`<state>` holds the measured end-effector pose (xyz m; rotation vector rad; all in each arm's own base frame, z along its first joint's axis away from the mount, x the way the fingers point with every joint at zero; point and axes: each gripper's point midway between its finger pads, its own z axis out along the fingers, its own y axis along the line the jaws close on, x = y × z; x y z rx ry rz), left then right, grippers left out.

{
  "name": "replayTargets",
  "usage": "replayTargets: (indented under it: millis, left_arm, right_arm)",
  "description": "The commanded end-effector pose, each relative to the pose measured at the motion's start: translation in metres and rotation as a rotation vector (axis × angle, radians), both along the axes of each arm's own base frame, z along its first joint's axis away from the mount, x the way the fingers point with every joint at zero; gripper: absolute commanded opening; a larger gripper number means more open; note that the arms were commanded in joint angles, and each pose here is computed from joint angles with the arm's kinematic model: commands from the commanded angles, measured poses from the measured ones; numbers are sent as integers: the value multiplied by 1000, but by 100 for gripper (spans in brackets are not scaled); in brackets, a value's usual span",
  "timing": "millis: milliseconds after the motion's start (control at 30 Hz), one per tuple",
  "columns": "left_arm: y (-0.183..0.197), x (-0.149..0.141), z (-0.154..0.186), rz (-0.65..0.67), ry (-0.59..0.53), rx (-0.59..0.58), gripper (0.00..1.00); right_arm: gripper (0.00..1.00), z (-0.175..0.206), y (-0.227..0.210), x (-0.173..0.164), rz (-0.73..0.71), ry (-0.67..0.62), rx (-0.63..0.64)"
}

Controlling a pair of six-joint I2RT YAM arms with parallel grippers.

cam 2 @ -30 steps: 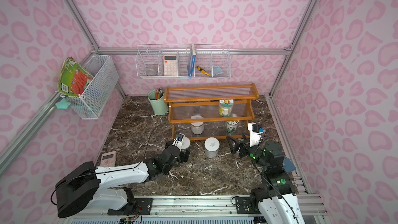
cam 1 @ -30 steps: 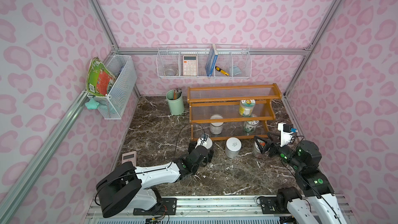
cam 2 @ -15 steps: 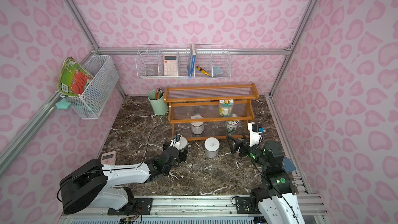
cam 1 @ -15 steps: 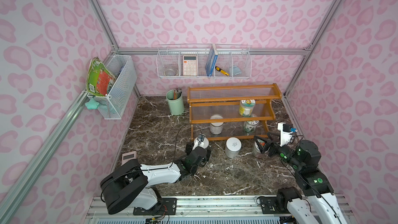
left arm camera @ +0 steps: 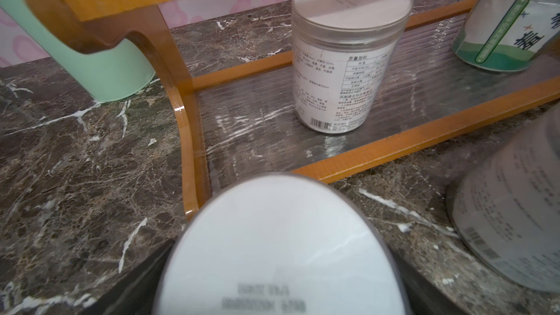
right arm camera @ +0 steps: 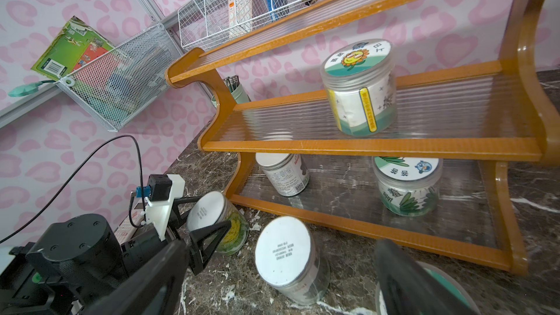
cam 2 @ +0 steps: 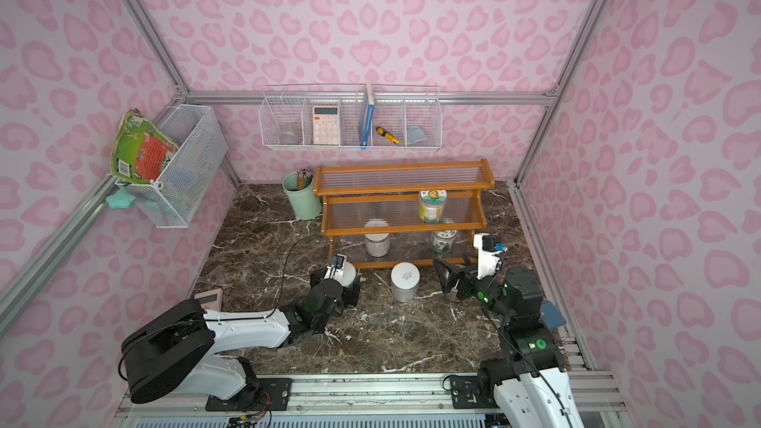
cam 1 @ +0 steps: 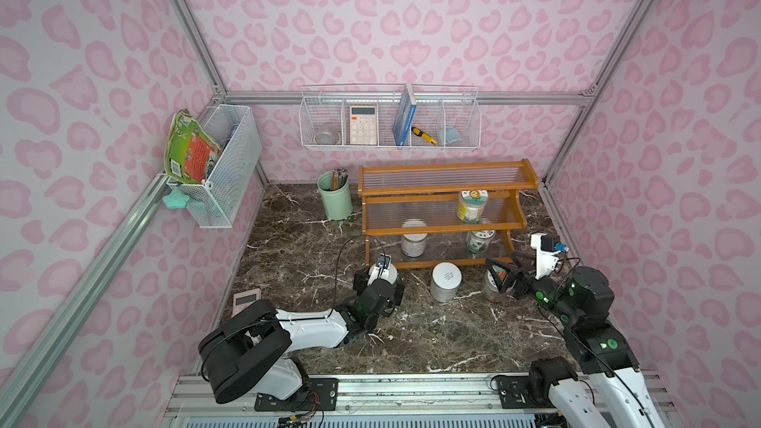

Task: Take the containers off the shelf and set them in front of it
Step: Place the container at the center of the board.

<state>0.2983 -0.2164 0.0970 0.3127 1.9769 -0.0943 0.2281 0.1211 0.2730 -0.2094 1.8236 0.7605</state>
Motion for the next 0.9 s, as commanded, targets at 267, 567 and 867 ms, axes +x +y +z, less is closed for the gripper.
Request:
replayTargets:
  millis: [267, 567, 867]
  left_arm:
    - [3, -1, 66, -9, -76, -21, 99]
    - [13, -9, 112, -29, -45, -13, 99]
    - [39, -16, 123, -107, 99, -186, 99]
  right_arm:
    - [99, 9, 1, 21, 16, -29, -93]
    - [99, -1, -4, 60, -44, -33, -162]
    - [99, -1, -5, 116, -107, -106, -209]
